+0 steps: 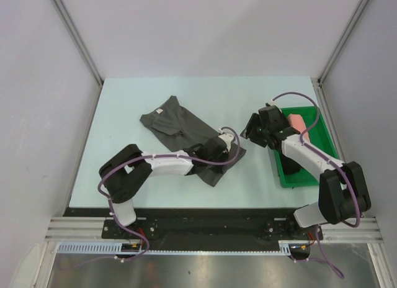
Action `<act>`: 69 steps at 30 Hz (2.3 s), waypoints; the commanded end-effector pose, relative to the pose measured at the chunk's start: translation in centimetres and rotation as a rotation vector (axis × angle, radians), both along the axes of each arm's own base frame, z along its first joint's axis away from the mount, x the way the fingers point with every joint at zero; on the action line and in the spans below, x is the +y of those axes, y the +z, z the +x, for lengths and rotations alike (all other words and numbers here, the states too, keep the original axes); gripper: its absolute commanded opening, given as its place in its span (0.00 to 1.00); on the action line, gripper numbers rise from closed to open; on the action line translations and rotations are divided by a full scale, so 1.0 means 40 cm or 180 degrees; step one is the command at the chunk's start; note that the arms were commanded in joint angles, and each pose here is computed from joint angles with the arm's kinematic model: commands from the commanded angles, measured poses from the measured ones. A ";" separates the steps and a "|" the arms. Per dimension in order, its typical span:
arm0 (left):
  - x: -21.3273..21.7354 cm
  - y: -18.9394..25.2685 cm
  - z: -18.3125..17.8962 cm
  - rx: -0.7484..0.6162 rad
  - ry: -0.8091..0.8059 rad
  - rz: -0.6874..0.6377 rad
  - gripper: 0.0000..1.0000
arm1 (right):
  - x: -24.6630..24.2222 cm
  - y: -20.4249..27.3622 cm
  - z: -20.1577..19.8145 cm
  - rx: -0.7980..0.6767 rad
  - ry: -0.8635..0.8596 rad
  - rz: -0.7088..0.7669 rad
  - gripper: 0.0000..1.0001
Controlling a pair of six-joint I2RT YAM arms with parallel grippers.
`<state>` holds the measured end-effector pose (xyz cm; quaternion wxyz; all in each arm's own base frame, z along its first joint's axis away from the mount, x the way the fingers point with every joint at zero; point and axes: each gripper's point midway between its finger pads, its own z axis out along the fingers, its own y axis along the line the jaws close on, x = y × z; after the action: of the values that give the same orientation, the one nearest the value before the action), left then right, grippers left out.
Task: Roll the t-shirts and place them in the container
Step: Roll the T-shirt to the center of the board.
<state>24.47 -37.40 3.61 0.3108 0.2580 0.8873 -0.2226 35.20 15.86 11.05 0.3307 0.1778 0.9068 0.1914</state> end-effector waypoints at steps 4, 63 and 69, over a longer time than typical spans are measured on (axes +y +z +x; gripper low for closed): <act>0.001 0.075 0.001 0.0515 -0.0061 -0.0796 0.04 | 0.030 0.010 -0.027 -0.0275 0.0207 0.0138 0.50; 0.092 0.042 0.049 0.0702 0.0352 -0.0684 0.38 | 0.193 -0.157 -0.023 -0.0337 0.0697 0.0073 0.20; 0.114 0.077 0.027 0.0609 0.0291 -0.0613 0.46 | 0.195 -0.164 -0.017 -0.0279 0.0694 0.0045 0.19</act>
<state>25.34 -33.36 4.06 0.2279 0.1428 0.9086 -0.3195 33.13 23.31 3.53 0.3305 0.0771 0.9092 0.2413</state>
